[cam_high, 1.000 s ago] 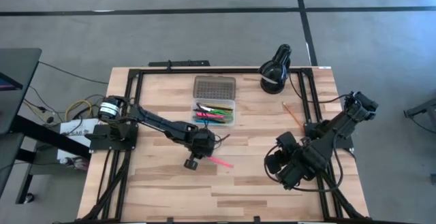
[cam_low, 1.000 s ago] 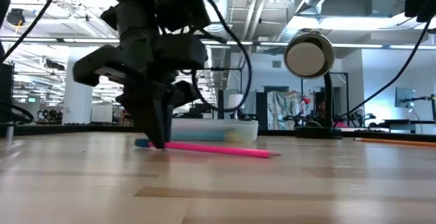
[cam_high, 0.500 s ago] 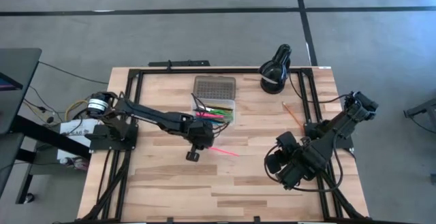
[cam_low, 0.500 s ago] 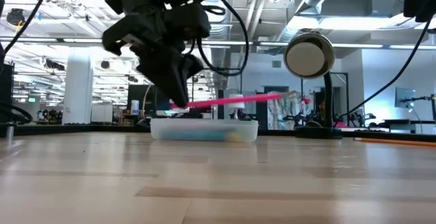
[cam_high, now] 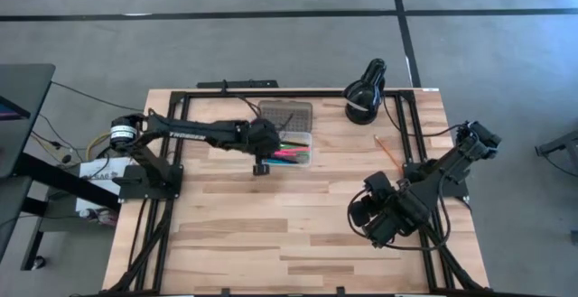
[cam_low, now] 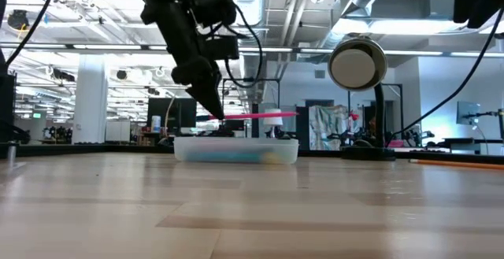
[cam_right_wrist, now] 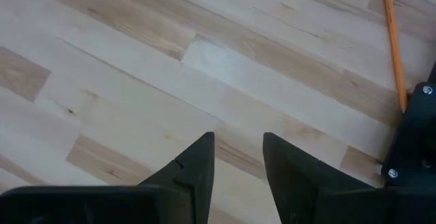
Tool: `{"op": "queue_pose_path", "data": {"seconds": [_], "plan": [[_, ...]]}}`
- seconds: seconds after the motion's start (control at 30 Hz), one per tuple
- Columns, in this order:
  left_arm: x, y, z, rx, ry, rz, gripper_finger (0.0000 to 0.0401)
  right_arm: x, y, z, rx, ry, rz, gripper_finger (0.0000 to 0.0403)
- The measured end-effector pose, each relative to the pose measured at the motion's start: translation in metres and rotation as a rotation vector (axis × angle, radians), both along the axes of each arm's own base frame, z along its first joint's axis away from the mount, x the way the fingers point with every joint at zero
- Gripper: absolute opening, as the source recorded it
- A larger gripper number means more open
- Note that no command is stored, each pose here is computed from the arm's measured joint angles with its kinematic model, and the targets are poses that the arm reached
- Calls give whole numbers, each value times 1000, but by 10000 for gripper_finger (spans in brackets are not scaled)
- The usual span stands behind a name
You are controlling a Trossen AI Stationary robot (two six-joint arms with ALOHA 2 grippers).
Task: Pick & place school supplies into a supply box
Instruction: Put the pink pencil into the supply box, then put the orange pencil into the supply box
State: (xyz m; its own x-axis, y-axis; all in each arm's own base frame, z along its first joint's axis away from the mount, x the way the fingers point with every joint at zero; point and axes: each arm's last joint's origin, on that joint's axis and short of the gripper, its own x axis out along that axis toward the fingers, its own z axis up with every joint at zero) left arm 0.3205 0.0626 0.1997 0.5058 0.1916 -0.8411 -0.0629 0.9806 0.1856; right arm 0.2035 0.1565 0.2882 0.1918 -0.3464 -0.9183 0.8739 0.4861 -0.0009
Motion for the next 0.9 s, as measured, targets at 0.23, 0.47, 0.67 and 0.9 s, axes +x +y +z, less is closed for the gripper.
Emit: {"op": "queue_pose_path", "data": {"seconds": [0.23,0.47,0.67,0.9], "plan": [[-6,20,-2,7,15,-14,9,3,-5,0,-8,6,-15,118],[-7,29,-1,18,3,-6,39,8,-12,0,-19,24,-13,118],[-7,32,-1,26,-5,8,113,12,-19,0,-20,29,-30,118],[-7,31,1,-13,-24,20,159,7,-36,-11,-26,149,-193,118]]}}
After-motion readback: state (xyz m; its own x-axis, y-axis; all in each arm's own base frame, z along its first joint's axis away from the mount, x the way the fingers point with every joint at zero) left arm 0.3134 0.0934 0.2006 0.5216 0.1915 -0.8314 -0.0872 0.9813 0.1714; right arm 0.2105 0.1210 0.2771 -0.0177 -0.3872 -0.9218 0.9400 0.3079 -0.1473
